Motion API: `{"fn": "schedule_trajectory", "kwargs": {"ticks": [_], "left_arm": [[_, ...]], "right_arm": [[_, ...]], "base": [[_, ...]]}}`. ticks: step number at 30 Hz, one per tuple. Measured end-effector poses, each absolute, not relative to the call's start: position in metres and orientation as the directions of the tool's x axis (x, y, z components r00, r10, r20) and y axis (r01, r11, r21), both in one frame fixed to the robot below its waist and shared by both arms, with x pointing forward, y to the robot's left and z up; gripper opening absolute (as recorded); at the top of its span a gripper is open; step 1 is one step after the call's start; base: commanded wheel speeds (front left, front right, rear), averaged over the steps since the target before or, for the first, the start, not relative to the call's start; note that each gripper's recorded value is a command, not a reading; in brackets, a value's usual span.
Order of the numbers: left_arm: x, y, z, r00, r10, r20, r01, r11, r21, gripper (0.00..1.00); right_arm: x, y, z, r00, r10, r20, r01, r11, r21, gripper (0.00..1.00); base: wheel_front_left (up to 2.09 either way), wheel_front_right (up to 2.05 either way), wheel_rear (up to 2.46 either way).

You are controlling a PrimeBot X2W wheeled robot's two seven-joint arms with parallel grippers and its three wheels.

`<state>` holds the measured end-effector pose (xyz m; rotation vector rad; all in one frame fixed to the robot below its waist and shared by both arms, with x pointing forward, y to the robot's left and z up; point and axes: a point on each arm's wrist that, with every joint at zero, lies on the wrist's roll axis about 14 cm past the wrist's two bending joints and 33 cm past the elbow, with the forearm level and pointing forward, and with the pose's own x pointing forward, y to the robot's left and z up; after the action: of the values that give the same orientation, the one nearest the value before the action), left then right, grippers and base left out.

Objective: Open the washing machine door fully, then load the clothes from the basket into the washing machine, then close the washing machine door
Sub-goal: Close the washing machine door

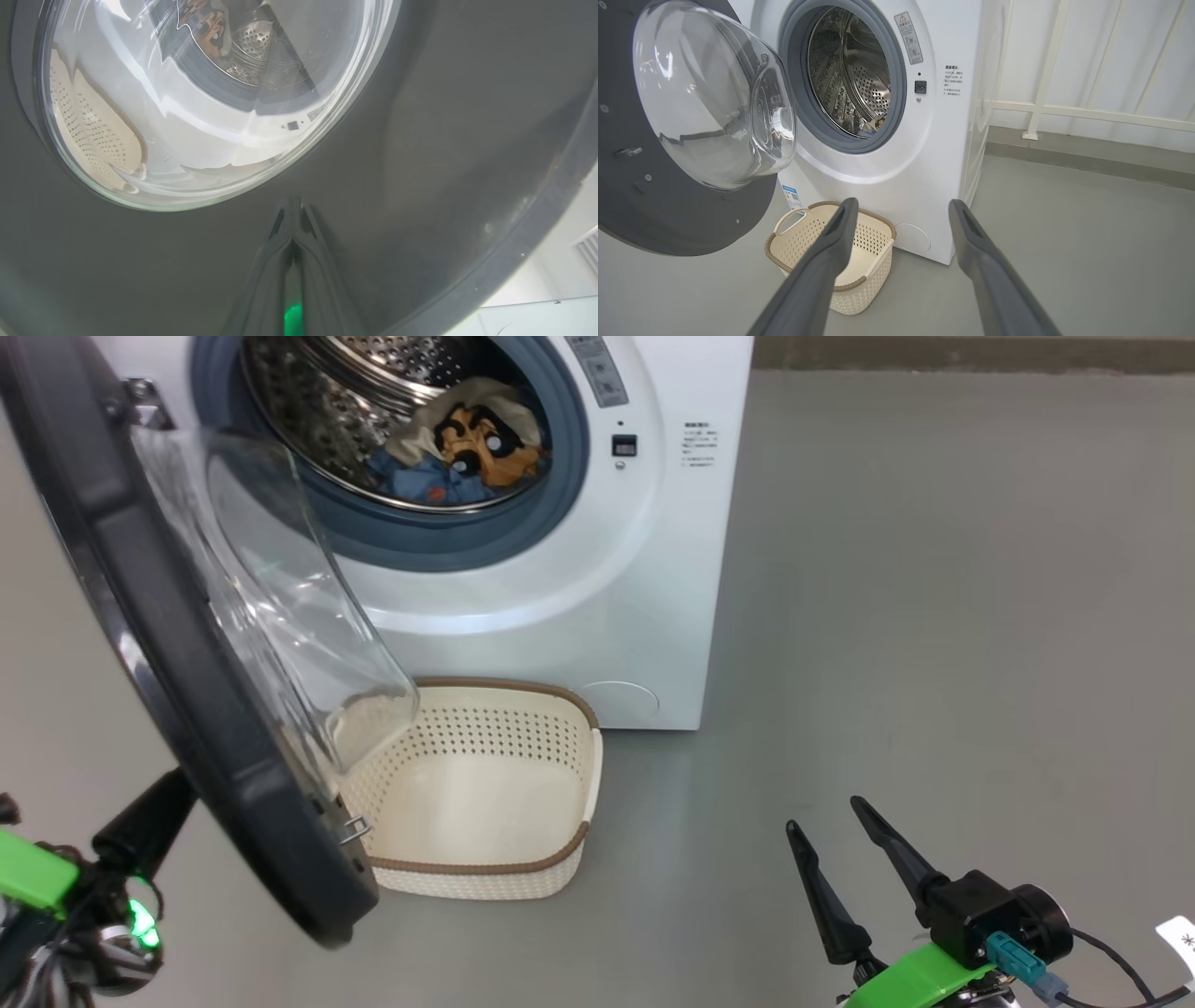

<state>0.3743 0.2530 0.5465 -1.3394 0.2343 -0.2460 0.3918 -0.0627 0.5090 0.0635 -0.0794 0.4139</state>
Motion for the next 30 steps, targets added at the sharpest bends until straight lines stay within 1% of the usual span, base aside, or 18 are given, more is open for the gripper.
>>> {"fn": "schedule_trajectory", "kwargs": {"ticks": [9, 12, 20, 26, 30], "left_arm": [[0.398, 0.215, 0.537, 0.935, -0.355, -0.006, 0.045, 0.136, -0.990, 0.00], [0.407, 0.206, 0.536, 0.936, -0.351, 0.012, 0.046, 0.091, -0.995, 0.00], [0.434, 0.174, 0.534, 0.932, -0.360, 0.038, 0.044, 0.009, -0.999, 0.00], [0.450, 0.145, 0.534, 0.925, -0.378, 0.044, 0.043, -0.013, -0.999, 0.00], [0.460, 0.135, 0.533, 0.933, -0.358, 0.045, 0.037, -0.029, -0.999, 0.00]], "right_arm": [[0.393, -0.086, 0.503, 0.939, 0.336, 0.075, -0.340, 0.939, 0.051, 1.00], [0.392, -0.094, 0.502, 0.947, 0.314, 0.072, -0.318, 0.947, 0.051, 1.00], [0.390, -0.115, 0.504, 0.965, 0.253, 0.075, -0.257, 0.965, 0.057, 1.00], [0.386, -0.132, 0.503, 0.976, 0.204, 0.071, -0.208, 0.976, 0.059, 1.00], [0.385, -0.143, 0.505, 0.982, 0.173, 0.075, -0.177, 0.982, 0.061, 1.00]], "base": [[0.00, 0.00, 0.00], [0.00, 0.00, 0.00], [0.00, 0.00, 0.00], [0.00, 0.00, 0.00], [0.00, 0.00, 0.00]]}}
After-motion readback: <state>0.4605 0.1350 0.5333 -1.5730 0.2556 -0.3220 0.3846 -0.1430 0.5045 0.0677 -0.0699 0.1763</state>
